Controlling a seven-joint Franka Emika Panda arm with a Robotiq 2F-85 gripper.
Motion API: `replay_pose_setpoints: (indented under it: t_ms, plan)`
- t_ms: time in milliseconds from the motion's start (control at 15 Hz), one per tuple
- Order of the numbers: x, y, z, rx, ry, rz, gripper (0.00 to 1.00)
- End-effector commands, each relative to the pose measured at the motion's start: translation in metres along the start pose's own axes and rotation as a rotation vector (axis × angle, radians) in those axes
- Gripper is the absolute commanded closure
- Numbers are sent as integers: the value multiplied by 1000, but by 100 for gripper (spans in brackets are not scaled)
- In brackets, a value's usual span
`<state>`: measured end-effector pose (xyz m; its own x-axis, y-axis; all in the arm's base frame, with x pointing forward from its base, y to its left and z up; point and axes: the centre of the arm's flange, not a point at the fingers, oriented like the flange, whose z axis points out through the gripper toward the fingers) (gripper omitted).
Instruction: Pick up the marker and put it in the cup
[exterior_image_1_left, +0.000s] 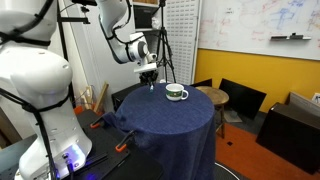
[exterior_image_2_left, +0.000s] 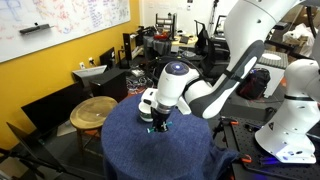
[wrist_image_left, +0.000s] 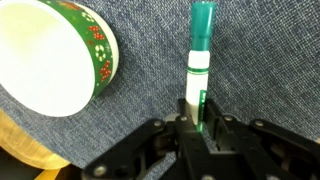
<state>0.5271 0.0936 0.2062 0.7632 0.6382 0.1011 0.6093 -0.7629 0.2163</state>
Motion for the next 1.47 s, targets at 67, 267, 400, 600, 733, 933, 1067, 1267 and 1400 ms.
replay_pose_setpoints:
  t_ms: [67, 267, 400, 600, 733, 933, 1067, 1267, 1400]
  plan:
    - [-3, 0, -25, -45, 13, 10, 95]
    - [-4, 5, -32, -75, 34, 17, 95]
    - [-7, 11, -36, -102, 44, 33, 95]
    - [-9, 20, -41, -134, 51, 54, 95]
    - [-11, 26, -44, -159, 59, 71, 95]
    - [-14, 37, -45, -184, 70, 96, 95]
    - [-18, 43, -46, -207, 78, 120, 95]
    - [-21, 52, -47, -238, 88, 155, 95]
    - [-24, 58, -48, -262, 95, 177, 95]
